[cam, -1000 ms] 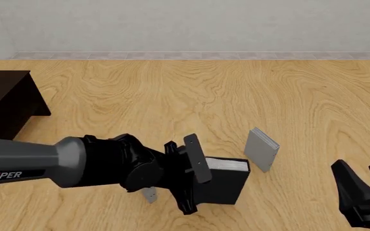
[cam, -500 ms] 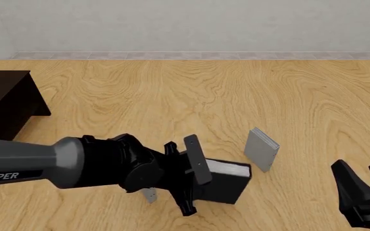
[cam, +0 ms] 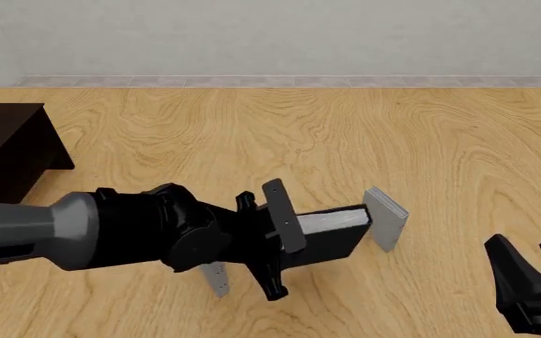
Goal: Pick up the book in the middle and place it on the cabinet shelf.
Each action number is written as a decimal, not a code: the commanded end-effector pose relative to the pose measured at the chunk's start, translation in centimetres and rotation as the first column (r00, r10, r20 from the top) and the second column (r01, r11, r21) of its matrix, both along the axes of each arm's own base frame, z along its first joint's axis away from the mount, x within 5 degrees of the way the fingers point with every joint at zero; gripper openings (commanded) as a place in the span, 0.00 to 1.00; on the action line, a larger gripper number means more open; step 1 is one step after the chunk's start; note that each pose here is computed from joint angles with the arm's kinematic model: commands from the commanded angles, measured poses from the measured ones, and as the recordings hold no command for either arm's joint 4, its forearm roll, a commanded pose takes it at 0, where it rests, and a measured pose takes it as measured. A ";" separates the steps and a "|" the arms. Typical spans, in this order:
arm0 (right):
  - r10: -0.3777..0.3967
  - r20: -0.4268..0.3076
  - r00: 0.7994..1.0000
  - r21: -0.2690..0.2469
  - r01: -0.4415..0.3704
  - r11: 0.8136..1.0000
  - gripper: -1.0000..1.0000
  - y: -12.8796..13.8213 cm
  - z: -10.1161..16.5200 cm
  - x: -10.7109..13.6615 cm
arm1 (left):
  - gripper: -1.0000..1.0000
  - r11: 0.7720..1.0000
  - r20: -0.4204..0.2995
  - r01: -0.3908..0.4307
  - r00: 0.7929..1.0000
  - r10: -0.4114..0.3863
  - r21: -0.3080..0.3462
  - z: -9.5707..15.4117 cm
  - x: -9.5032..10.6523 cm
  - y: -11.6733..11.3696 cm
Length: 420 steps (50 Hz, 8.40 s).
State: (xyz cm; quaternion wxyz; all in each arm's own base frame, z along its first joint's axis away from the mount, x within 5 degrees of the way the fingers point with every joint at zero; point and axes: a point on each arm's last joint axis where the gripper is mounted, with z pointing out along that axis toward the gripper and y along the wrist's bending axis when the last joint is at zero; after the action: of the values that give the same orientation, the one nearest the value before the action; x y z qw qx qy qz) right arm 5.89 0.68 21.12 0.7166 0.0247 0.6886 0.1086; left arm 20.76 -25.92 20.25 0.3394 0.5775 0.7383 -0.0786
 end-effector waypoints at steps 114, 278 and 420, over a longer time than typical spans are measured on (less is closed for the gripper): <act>0.015 -0.005 1.000 -0.005 -0.015 1.000 1.00 0.1 0.1 0.4 | 0.00 0.995 0.475 -0.040 0.876 0.080 -0.094 13.0 -0.6 11.8; 0.063 0.011 0.998 -0.013 -0.063 0.998 1.00 0.5 0.3 0.7 | 0.00 0.601 0.819 -0.791 0.416 0.394 0.113 13.8 1.1 35.1; 0.059 0.005 0.998 -0.015 -0.059 0.998 1.00 0.5 0.3 0.9 | 1.00 0.420 0.763 -0.765 0.607 0.221 0.487 7.0 -3.8 37.4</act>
State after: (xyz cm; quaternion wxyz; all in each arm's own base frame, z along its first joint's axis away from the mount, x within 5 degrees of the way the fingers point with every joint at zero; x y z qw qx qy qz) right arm 6.72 1.19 21.43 0.7152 -0.0013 0.6876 0.1253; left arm 17.97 12.82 26.04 0.2611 0.3864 0.6893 0.5544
